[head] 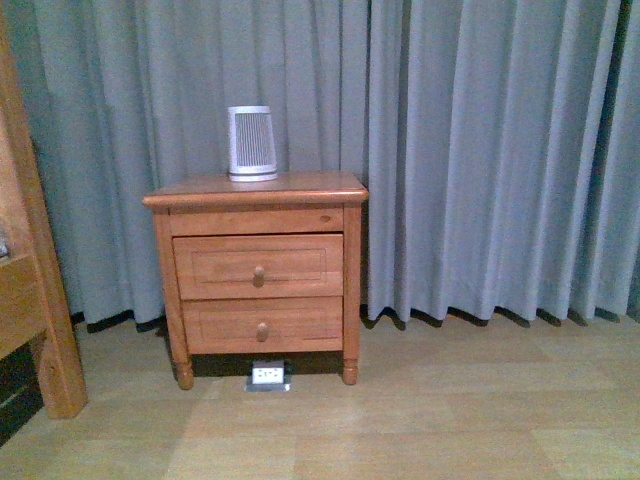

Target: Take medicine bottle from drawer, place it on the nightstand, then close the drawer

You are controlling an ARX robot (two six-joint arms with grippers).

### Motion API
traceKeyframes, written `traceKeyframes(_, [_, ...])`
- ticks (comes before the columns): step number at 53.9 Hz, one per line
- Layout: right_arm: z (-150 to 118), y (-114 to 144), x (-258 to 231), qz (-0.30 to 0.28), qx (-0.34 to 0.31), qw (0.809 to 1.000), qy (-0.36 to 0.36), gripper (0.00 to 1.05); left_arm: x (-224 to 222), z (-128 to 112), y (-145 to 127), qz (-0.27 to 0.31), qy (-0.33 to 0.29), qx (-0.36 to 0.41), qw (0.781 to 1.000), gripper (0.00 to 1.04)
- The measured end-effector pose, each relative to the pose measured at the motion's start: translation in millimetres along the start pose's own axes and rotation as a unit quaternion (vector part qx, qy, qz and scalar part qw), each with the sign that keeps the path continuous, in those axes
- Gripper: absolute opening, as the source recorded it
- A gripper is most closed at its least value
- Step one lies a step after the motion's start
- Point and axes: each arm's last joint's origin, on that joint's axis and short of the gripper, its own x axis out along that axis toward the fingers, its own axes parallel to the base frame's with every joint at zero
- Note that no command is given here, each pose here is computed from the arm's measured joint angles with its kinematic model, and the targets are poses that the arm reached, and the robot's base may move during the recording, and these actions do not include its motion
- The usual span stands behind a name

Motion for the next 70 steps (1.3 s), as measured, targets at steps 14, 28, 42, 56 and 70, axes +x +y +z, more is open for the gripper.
traceKeyframes(14, [0.0, 0.0, 0.0, 0.0, 0.0, 1.0, 0.0, 0.98, 0.0, 0.0, 0.0, 0.0, 0.0, 0.0, 1.0, 0.98])
traceKeyframes(28, [0.0, 0.0, 0.0, 0.0, 0.0, 1.0, 0.0, 0.98, 0.0, 0.0, 0.0, 0.0, 0.0, 0.0, 1.0, 0.98])
traceKeyframes(42, [0.0, 0.0, 0.0, 0.0, 0.0, 1.0, 0.0, 0.98, 0.0, 0.0, 0.0, 0.0, 0.0, 0.0, 1.0, 0.98])
traceKeyframes(56, [0.0, 0.0, 0.0, 0.0, 0.0, 1.0, 0.0, 0.98, 0.0, 0.0, 0.0, 0.0, 0.0, 0.0, 1.0, 0.98])
traceKeyframes(70, [0.0, 0.0, 0.0, 0.0, 0.0, 1.0, 0.0, 0.98, 0.2, -0.4, 0.1, 0.003, 0.003, -0.004, 1.0, 0.98])
